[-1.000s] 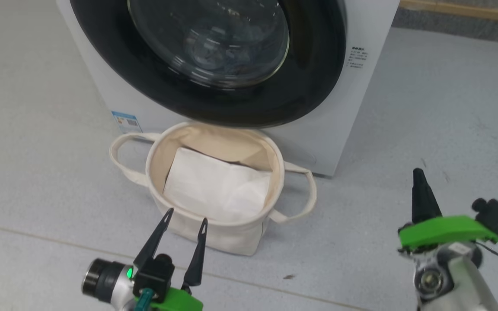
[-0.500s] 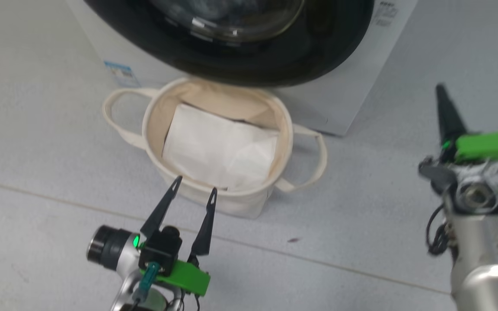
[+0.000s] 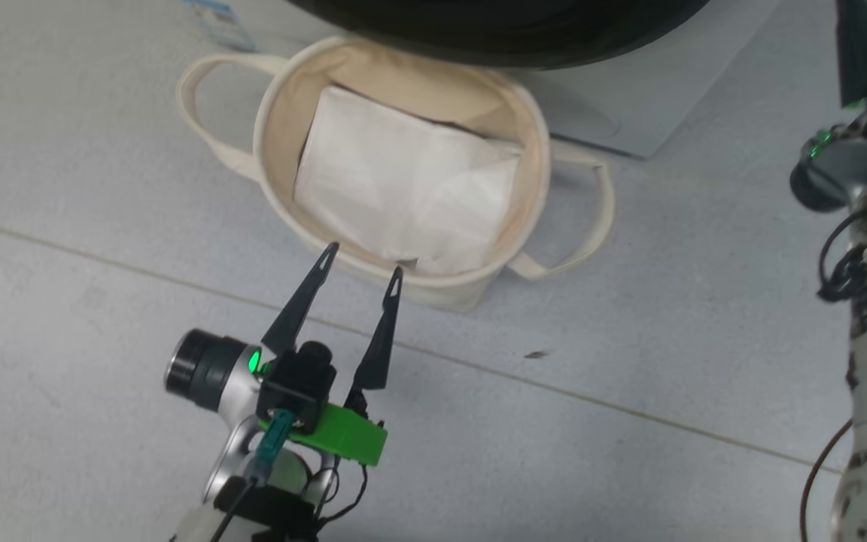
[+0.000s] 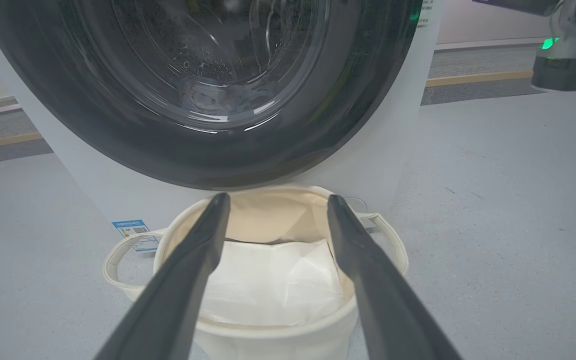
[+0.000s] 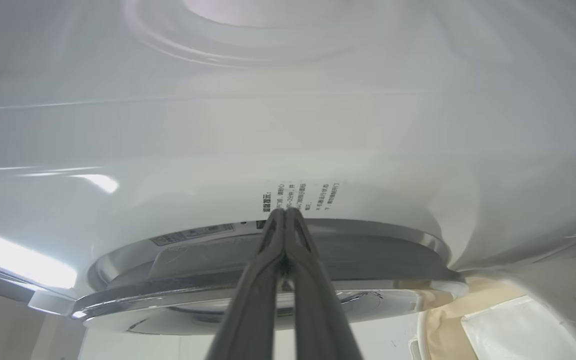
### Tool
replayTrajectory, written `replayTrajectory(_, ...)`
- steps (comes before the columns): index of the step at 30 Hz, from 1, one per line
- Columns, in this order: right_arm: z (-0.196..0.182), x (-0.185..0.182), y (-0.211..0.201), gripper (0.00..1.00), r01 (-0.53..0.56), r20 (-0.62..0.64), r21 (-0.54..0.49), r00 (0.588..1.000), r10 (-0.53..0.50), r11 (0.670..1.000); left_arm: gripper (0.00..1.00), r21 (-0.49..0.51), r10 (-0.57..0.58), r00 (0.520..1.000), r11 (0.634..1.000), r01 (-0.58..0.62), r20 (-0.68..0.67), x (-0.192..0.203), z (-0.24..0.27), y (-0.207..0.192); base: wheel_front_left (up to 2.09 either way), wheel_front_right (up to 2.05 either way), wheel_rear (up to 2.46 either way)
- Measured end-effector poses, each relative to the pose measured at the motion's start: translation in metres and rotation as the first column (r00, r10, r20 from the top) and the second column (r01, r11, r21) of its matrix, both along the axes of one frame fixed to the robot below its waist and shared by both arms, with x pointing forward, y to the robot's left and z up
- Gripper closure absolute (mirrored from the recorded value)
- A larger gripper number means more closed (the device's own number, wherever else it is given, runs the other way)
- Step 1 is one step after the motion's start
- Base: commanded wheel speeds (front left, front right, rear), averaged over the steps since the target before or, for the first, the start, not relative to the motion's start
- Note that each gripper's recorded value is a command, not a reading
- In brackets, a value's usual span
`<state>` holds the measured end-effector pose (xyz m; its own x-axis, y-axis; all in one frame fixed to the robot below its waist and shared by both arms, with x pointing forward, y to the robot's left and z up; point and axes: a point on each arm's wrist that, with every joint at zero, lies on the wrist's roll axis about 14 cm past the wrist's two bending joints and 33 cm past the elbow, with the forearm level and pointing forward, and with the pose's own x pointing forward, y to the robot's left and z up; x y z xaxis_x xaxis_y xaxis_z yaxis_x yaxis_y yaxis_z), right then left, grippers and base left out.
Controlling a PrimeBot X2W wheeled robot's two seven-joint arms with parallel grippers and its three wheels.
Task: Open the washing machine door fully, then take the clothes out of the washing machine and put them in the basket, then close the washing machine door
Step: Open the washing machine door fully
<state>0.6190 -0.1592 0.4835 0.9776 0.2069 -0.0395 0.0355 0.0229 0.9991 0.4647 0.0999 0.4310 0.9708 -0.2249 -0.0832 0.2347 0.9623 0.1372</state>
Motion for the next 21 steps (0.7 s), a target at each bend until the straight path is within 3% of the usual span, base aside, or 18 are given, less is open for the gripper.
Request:
replayTrajectory(8,-0.009,0.028,0.031,1.00,-0.136,-0.012,0.049,0.991,0.137,0.990,0.00,-0.001,0.002,1.000,1.000,-0.002,-0.031,0.004,-0.016,0.000,0.00,0.00,0.00)
replayTrajectory(21,-0.016,0.049,0.063,1.00,-0.245,-0.017,0.102,0.969,0.248,0.964,0.00,0.001,0.011,1.000,1.000,-0.011,-0.020,0.013,-0.017,0.005,0.00,0.00,0.00)
